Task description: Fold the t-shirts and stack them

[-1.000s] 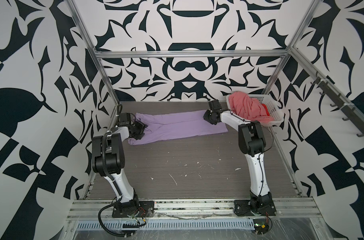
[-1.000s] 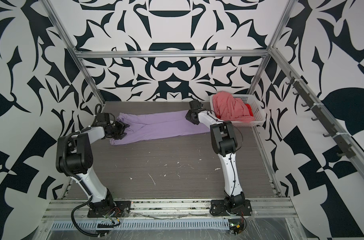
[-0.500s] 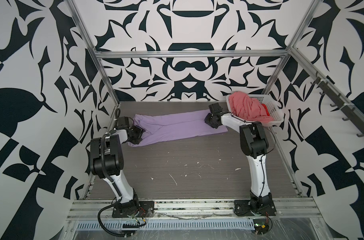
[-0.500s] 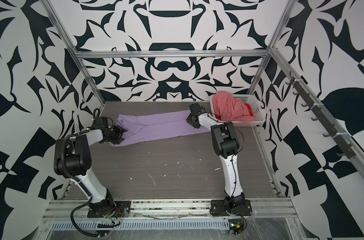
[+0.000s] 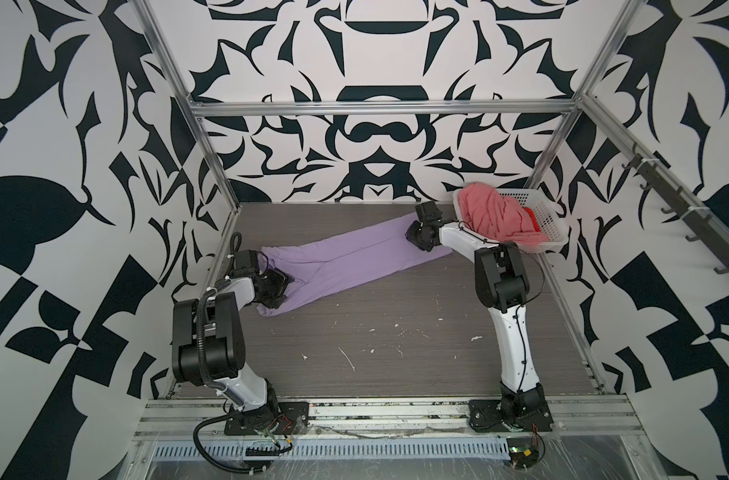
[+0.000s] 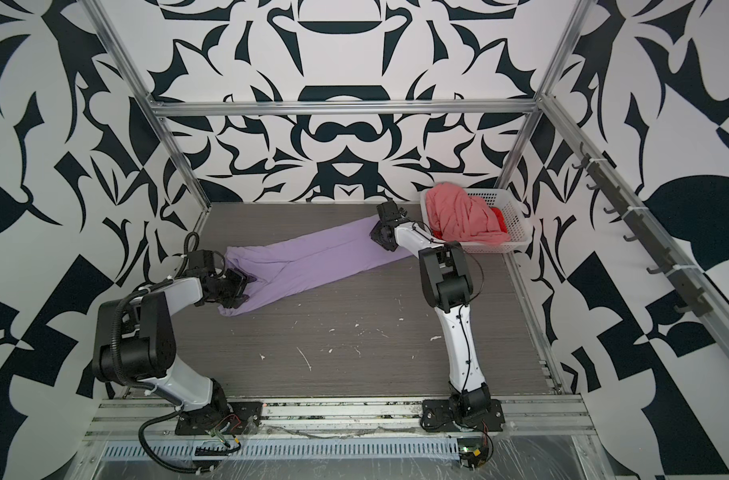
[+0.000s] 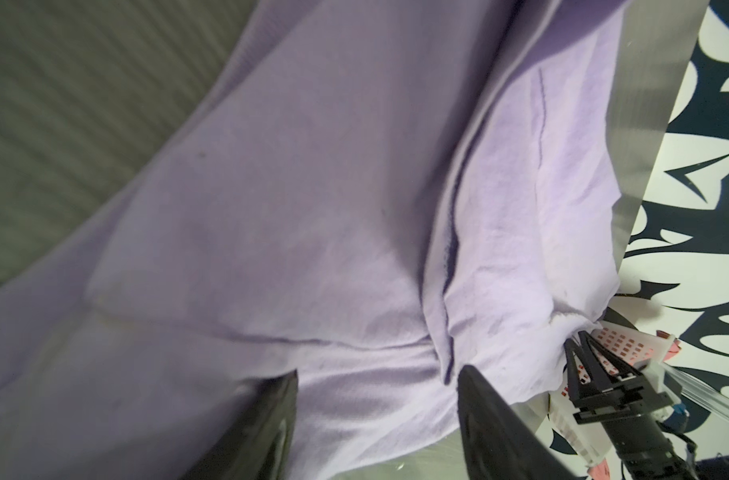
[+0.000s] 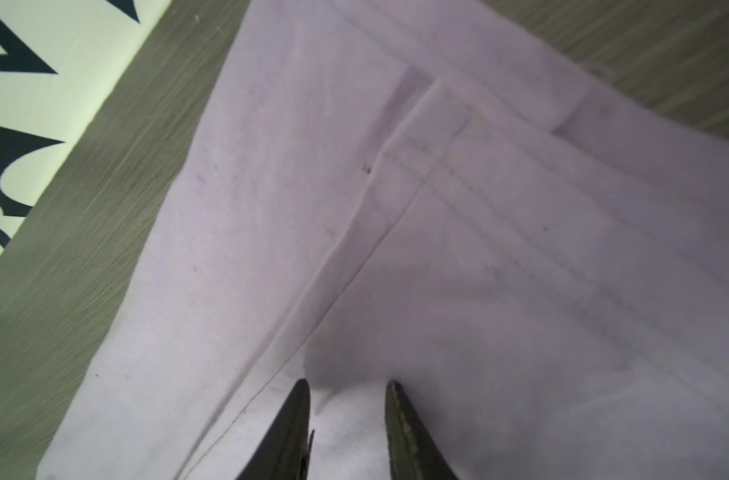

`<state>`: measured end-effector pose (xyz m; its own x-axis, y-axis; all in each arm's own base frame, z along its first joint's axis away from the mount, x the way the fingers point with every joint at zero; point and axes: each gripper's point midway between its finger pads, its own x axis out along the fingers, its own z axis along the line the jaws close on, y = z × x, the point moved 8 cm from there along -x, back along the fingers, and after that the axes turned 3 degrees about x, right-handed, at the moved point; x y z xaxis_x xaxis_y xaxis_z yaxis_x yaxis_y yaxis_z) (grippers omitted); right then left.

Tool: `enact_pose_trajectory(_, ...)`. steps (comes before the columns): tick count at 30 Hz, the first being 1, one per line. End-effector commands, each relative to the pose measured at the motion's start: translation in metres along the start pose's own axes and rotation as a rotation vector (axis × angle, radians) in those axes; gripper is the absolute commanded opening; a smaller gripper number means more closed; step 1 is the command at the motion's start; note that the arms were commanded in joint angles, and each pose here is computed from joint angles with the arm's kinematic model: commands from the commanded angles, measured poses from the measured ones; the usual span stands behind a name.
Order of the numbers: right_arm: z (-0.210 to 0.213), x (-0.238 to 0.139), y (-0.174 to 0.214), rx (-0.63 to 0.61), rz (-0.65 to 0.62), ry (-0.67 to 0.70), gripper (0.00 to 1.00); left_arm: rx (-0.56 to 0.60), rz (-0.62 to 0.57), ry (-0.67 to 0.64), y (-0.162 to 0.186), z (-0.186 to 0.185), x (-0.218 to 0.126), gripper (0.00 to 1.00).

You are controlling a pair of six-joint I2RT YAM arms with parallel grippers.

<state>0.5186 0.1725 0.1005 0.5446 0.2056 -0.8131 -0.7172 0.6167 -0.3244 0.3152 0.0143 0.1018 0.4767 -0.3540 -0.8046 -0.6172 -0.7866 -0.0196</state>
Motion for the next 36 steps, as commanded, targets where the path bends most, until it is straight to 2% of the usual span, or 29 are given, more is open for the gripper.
enact_pose_trajectory(1,-0.018,0.008,0.012,0.009,0.066,0.086,0.36,-0.067,0.081,-0.185,0.022,0.038,0.003,0.65)
enact_pose_trajectory(7,-0.045,-0.011,0.03,0.059,0.044,0.133,0.36,-0.061,0.069,-0.185,0.01,0.033,0.013,0.66)
enact_pose_trajectory(10,-0.069,-0.022,0.049,0.094,0.077,0.173,0.35,-0.047,0.068,-0.15,-0.007,0.021,0.024,0.66)
enact_pose_trajectory(14,-0.096,-0.042,0.079,0.131,0.122,0.228,0.35,0.008,0.085,-0.091,-0.037,-0.007,0.038,0.66)
enact_pose_trajectory(16,-0.102,-0.052,0.095,0.147,0.142,0.212,0.35,0.03,0.092,-0.056,-0.052,-0.023,0.047,0.66)
enact_pose_trajectory(24,-0.122,-0.099,0.154,0.164,0.162,0.23,0.36,0.084,0.108,0.185,-0.104,-0.1,0.089,0.66)
enact_pose_trajectory(26,-0.125,-0.102,0.178,0.132,0.201,0.271,0.36,0.117,0.133,0.248,-0.106,-0.12,0.099,0.65)
enact_pose_trajectory(30,-0.126,-0.11,0.229,0.052,0.244,0.331,0.36,0.211,0.168,0.329,-0.09,-0.157,0.116,0.65)
enact_pose_trajectory(33,-0.119,-0.125,0.229,0.021,0.186,0.338,0.36,0.216,0.179,0.374,-0.083,-0.175,0.124,0.65)
enact_pose_trajectory(36,-0.106,-0.141,0.229,0.002,0.171,0.289,0.36,0.2,0.172,0.439,-0.088,-0.189,0.121,0.65)
